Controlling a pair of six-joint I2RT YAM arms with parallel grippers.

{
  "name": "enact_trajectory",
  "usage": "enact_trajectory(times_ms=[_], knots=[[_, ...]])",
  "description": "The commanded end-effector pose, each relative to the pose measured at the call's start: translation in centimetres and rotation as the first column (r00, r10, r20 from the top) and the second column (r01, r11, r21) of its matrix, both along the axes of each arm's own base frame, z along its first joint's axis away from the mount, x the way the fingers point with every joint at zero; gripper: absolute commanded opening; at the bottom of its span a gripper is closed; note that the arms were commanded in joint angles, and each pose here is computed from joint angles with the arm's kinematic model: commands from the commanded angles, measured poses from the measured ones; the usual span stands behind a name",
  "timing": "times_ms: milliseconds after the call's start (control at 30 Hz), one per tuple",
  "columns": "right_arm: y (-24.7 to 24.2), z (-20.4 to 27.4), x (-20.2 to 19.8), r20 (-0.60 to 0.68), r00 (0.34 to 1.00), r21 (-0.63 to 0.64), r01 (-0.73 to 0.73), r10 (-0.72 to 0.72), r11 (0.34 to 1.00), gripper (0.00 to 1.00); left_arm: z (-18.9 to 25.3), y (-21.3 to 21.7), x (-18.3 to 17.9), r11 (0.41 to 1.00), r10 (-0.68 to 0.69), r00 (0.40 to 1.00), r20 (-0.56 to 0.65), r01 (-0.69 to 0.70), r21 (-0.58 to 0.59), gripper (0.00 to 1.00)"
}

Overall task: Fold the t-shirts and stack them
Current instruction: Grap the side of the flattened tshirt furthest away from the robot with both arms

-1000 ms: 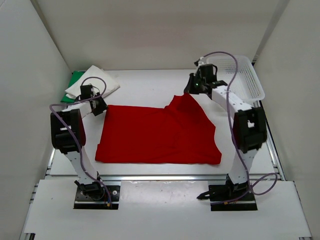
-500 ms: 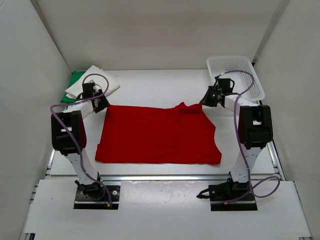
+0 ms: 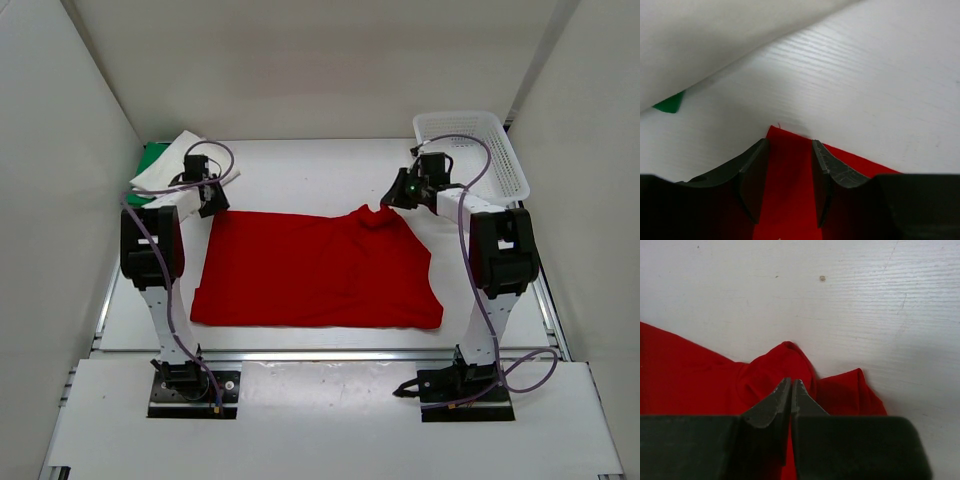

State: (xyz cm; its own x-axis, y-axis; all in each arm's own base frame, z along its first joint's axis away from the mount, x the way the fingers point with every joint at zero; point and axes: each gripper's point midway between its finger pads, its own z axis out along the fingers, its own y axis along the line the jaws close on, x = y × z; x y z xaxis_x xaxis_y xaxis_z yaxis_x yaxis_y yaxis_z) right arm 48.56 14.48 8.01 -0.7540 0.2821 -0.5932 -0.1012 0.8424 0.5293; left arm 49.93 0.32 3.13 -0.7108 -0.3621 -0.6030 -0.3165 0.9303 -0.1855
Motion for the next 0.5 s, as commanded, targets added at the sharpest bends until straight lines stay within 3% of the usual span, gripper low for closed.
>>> enact_trajectory(times_ms=[0, 367, 467], knots=[[-0.2, 2.7, 0.6, 0.083, 0.997, 0.019, -0.004, 0.002, 1.000, 0.00, 0.7, 1.2, 0.4, 0.999, 0.035, 0.999, -0.014, -0.035, 0.027, 0.50], [-0.4, 2.5, 0.0, 0.083, 0.997, 0.060, -0.003, -0.002, 0.998, 0.00, -0.4, 1.1, 0.3, 1.000, 0.017, 0.998, -0.067, -0.016, 0.024, 0.49], [-0.6, 3.2, 0.2, 0.098, 0.995, 0.075, 0.002, -0.010, 0.997, 0.00, -0.2, 1.0, 0.5, 0.999, 0.003, 0.998, -0.068, -0.001, 0.040, 0.37]])
